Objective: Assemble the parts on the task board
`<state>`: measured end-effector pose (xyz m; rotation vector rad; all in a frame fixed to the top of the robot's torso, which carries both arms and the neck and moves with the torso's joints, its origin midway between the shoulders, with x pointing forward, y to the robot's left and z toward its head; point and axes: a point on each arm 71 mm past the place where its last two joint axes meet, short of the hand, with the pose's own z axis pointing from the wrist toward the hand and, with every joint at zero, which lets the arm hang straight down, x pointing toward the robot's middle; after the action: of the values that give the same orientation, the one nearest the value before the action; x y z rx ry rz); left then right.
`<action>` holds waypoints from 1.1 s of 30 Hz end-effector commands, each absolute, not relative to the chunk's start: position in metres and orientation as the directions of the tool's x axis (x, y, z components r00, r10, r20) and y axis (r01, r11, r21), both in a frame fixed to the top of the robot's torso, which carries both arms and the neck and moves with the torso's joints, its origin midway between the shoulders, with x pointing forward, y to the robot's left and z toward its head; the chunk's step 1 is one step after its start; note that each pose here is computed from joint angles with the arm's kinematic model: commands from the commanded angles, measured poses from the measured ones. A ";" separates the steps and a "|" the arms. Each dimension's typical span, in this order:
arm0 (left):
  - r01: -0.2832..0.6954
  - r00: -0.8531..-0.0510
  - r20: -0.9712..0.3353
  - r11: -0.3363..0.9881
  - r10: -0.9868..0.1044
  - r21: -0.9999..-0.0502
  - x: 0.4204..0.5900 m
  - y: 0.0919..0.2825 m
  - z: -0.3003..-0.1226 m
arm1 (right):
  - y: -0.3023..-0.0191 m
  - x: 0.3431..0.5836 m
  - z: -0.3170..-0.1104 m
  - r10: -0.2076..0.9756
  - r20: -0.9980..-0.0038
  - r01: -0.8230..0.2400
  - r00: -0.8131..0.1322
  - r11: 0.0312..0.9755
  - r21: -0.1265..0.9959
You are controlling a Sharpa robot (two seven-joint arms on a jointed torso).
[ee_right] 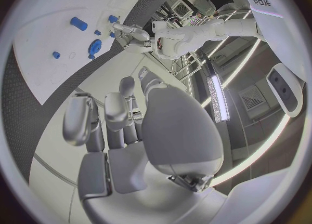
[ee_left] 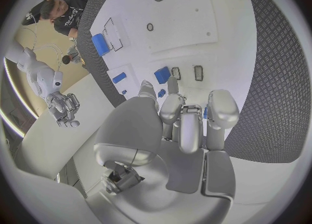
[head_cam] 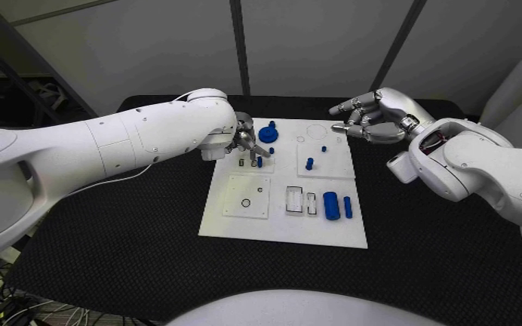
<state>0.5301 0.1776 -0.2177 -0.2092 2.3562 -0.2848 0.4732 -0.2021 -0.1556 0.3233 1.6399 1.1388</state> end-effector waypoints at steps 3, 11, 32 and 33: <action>-0.056 -0.717 -0.663 0.965 -0.217 -0.255 0.530 0.176 -0.217 | -0.201 0.474 -0.155 0.687 -0.604 -0.323 -0.403 0.510 0.797; -0.045 -0.726 -0.656 0.966 -0.206 -0.253 0.530 0.174 -0.218 | -0.200 0.474 -0.155 0.687 -0.605 -0.323 -0.403 0.512 0.796; -0.029 -0.750 -0.638 0.972 -0.176 -0.235 0.529 0.172 -0.222 | -0.199 0.475 -0.156 0.684 -0.607 -0.322 -0.405 0.515 0.795; -0.027 -0.751 -0.637 0.971 -0.175 -0.236 0.529 0.171 -0.222 | -0.199 0.475 -0.156 0.684 -0.607 -0.322 -0.404 0.515 0.794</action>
<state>0.5291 0.1729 -0.2228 -0.1668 2.3971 -0.2724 0.4746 -0.2001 -0.1569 0.3226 1.6487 1.1292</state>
